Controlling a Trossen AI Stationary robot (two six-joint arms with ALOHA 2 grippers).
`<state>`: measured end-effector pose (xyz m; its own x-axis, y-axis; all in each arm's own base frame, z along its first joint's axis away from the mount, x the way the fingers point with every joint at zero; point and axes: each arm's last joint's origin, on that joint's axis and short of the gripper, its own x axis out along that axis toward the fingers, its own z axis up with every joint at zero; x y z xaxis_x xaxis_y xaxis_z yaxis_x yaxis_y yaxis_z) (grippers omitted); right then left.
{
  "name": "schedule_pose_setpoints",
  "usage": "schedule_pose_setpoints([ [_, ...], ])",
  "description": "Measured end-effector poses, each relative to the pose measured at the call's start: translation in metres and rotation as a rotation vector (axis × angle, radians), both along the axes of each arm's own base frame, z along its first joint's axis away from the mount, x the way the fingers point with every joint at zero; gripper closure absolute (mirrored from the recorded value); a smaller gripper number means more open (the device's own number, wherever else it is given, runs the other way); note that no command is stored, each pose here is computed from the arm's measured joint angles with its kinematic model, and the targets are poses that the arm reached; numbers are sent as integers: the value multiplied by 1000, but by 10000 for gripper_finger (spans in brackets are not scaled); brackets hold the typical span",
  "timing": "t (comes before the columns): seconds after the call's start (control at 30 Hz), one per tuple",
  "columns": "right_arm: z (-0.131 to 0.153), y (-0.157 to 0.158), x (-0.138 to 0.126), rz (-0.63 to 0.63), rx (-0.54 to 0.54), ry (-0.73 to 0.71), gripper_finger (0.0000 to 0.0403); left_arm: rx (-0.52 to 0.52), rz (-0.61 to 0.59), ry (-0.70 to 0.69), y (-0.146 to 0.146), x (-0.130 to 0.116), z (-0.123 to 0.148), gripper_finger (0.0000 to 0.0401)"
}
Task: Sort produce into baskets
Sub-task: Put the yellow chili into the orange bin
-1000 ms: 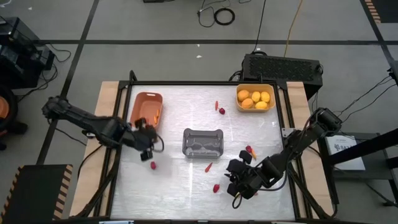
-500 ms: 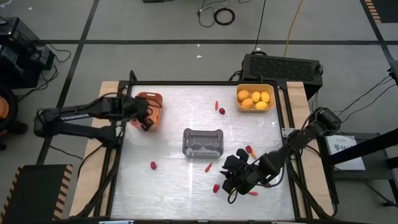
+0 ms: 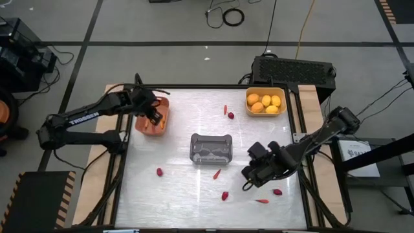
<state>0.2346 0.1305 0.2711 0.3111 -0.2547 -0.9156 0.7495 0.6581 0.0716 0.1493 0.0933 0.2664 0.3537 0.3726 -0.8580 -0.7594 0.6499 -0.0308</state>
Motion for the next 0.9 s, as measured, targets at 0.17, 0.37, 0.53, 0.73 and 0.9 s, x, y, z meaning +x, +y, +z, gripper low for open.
schedule_pose_setpoints([
  [0.17,3,-5,-13,-63,17,85,305,-3,40,26,15,3,-7,270],
  [0.37,1,-7,-22,-131,85,205,290,28,30,-12,26,6,-7,254],
  [0.53,-17,-5,-27,-147,239,287,247,11,-91,-226,25,14,6,254],
  [0.73,-50,-12,-36,-154,260,335,180,-33,-242,-410,13,22,20,253],
  [0.9,-72,-24,-37,-146,202,321,158,-26,-285,-464,3,28,26,253],
])
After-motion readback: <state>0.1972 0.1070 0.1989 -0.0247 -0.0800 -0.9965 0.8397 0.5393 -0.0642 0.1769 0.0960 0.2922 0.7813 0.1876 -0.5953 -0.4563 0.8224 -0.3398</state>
